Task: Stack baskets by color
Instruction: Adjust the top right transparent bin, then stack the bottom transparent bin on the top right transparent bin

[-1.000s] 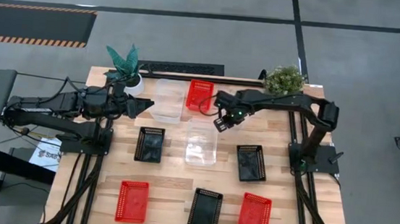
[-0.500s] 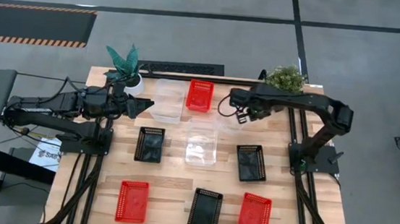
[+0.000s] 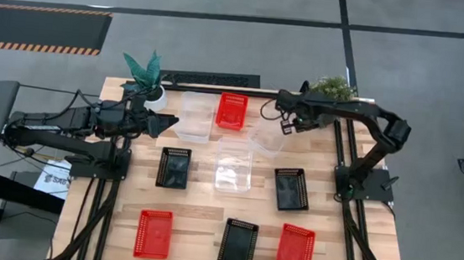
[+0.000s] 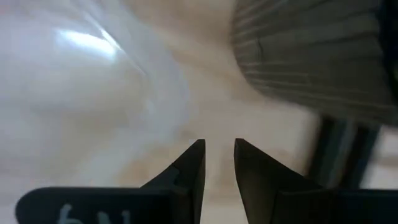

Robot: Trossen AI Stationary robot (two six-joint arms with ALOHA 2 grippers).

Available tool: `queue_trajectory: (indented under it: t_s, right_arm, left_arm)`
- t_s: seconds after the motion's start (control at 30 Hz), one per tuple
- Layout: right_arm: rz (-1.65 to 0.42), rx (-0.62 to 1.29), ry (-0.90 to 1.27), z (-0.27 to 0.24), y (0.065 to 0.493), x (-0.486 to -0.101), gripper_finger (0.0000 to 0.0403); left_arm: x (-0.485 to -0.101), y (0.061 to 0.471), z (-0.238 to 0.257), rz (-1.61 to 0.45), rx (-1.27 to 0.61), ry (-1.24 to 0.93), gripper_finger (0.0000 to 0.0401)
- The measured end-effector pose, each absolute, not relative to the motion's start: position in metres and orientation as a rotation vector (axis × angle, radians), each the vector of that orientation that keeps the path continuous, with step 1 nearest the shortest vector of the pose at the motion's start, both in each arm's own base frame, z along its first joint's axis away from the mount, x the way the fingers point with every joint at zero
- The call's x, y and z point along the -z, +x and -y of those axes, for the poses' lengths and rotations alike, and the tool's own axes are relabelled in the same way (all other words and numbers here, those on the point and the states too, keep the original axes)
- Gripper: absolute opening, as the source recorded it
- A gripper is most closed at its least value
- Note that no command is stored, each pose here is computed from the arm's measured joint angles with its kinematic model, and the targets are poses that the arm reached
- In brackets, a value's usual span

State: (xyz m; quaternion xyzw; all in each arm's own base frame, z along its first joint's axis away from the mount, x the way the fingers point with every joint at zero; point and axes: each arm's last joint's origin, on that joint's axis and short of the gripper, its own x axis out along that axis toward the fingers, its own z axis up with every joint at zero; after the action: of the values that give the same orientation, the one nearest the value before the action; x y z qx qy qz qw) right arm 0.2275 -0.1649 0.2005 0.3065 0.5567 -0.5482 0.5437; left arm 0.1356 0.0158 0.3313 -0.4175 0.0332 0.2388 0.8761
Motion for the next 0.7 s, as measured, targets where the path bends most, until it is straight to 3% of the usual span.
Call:
queue_trajectory:
  t_s: [0.37, 0.7]
  right_arm:
    - [-1.042, 1.167, 0.683, 0.191, 0.248, -0.207, 0.0108]
    - [-0.941, 1.043, 0.622, 0.182, 0.267, -0.253, 0.0108]
  left_arm:
    - [-0.331, 0.135, -0.017, -0.065, -0.526, -0.837, 0.0209]
    - [-0.331, 0.135, -0.017, -0.062, -0.536, -0.828, 0.0209]
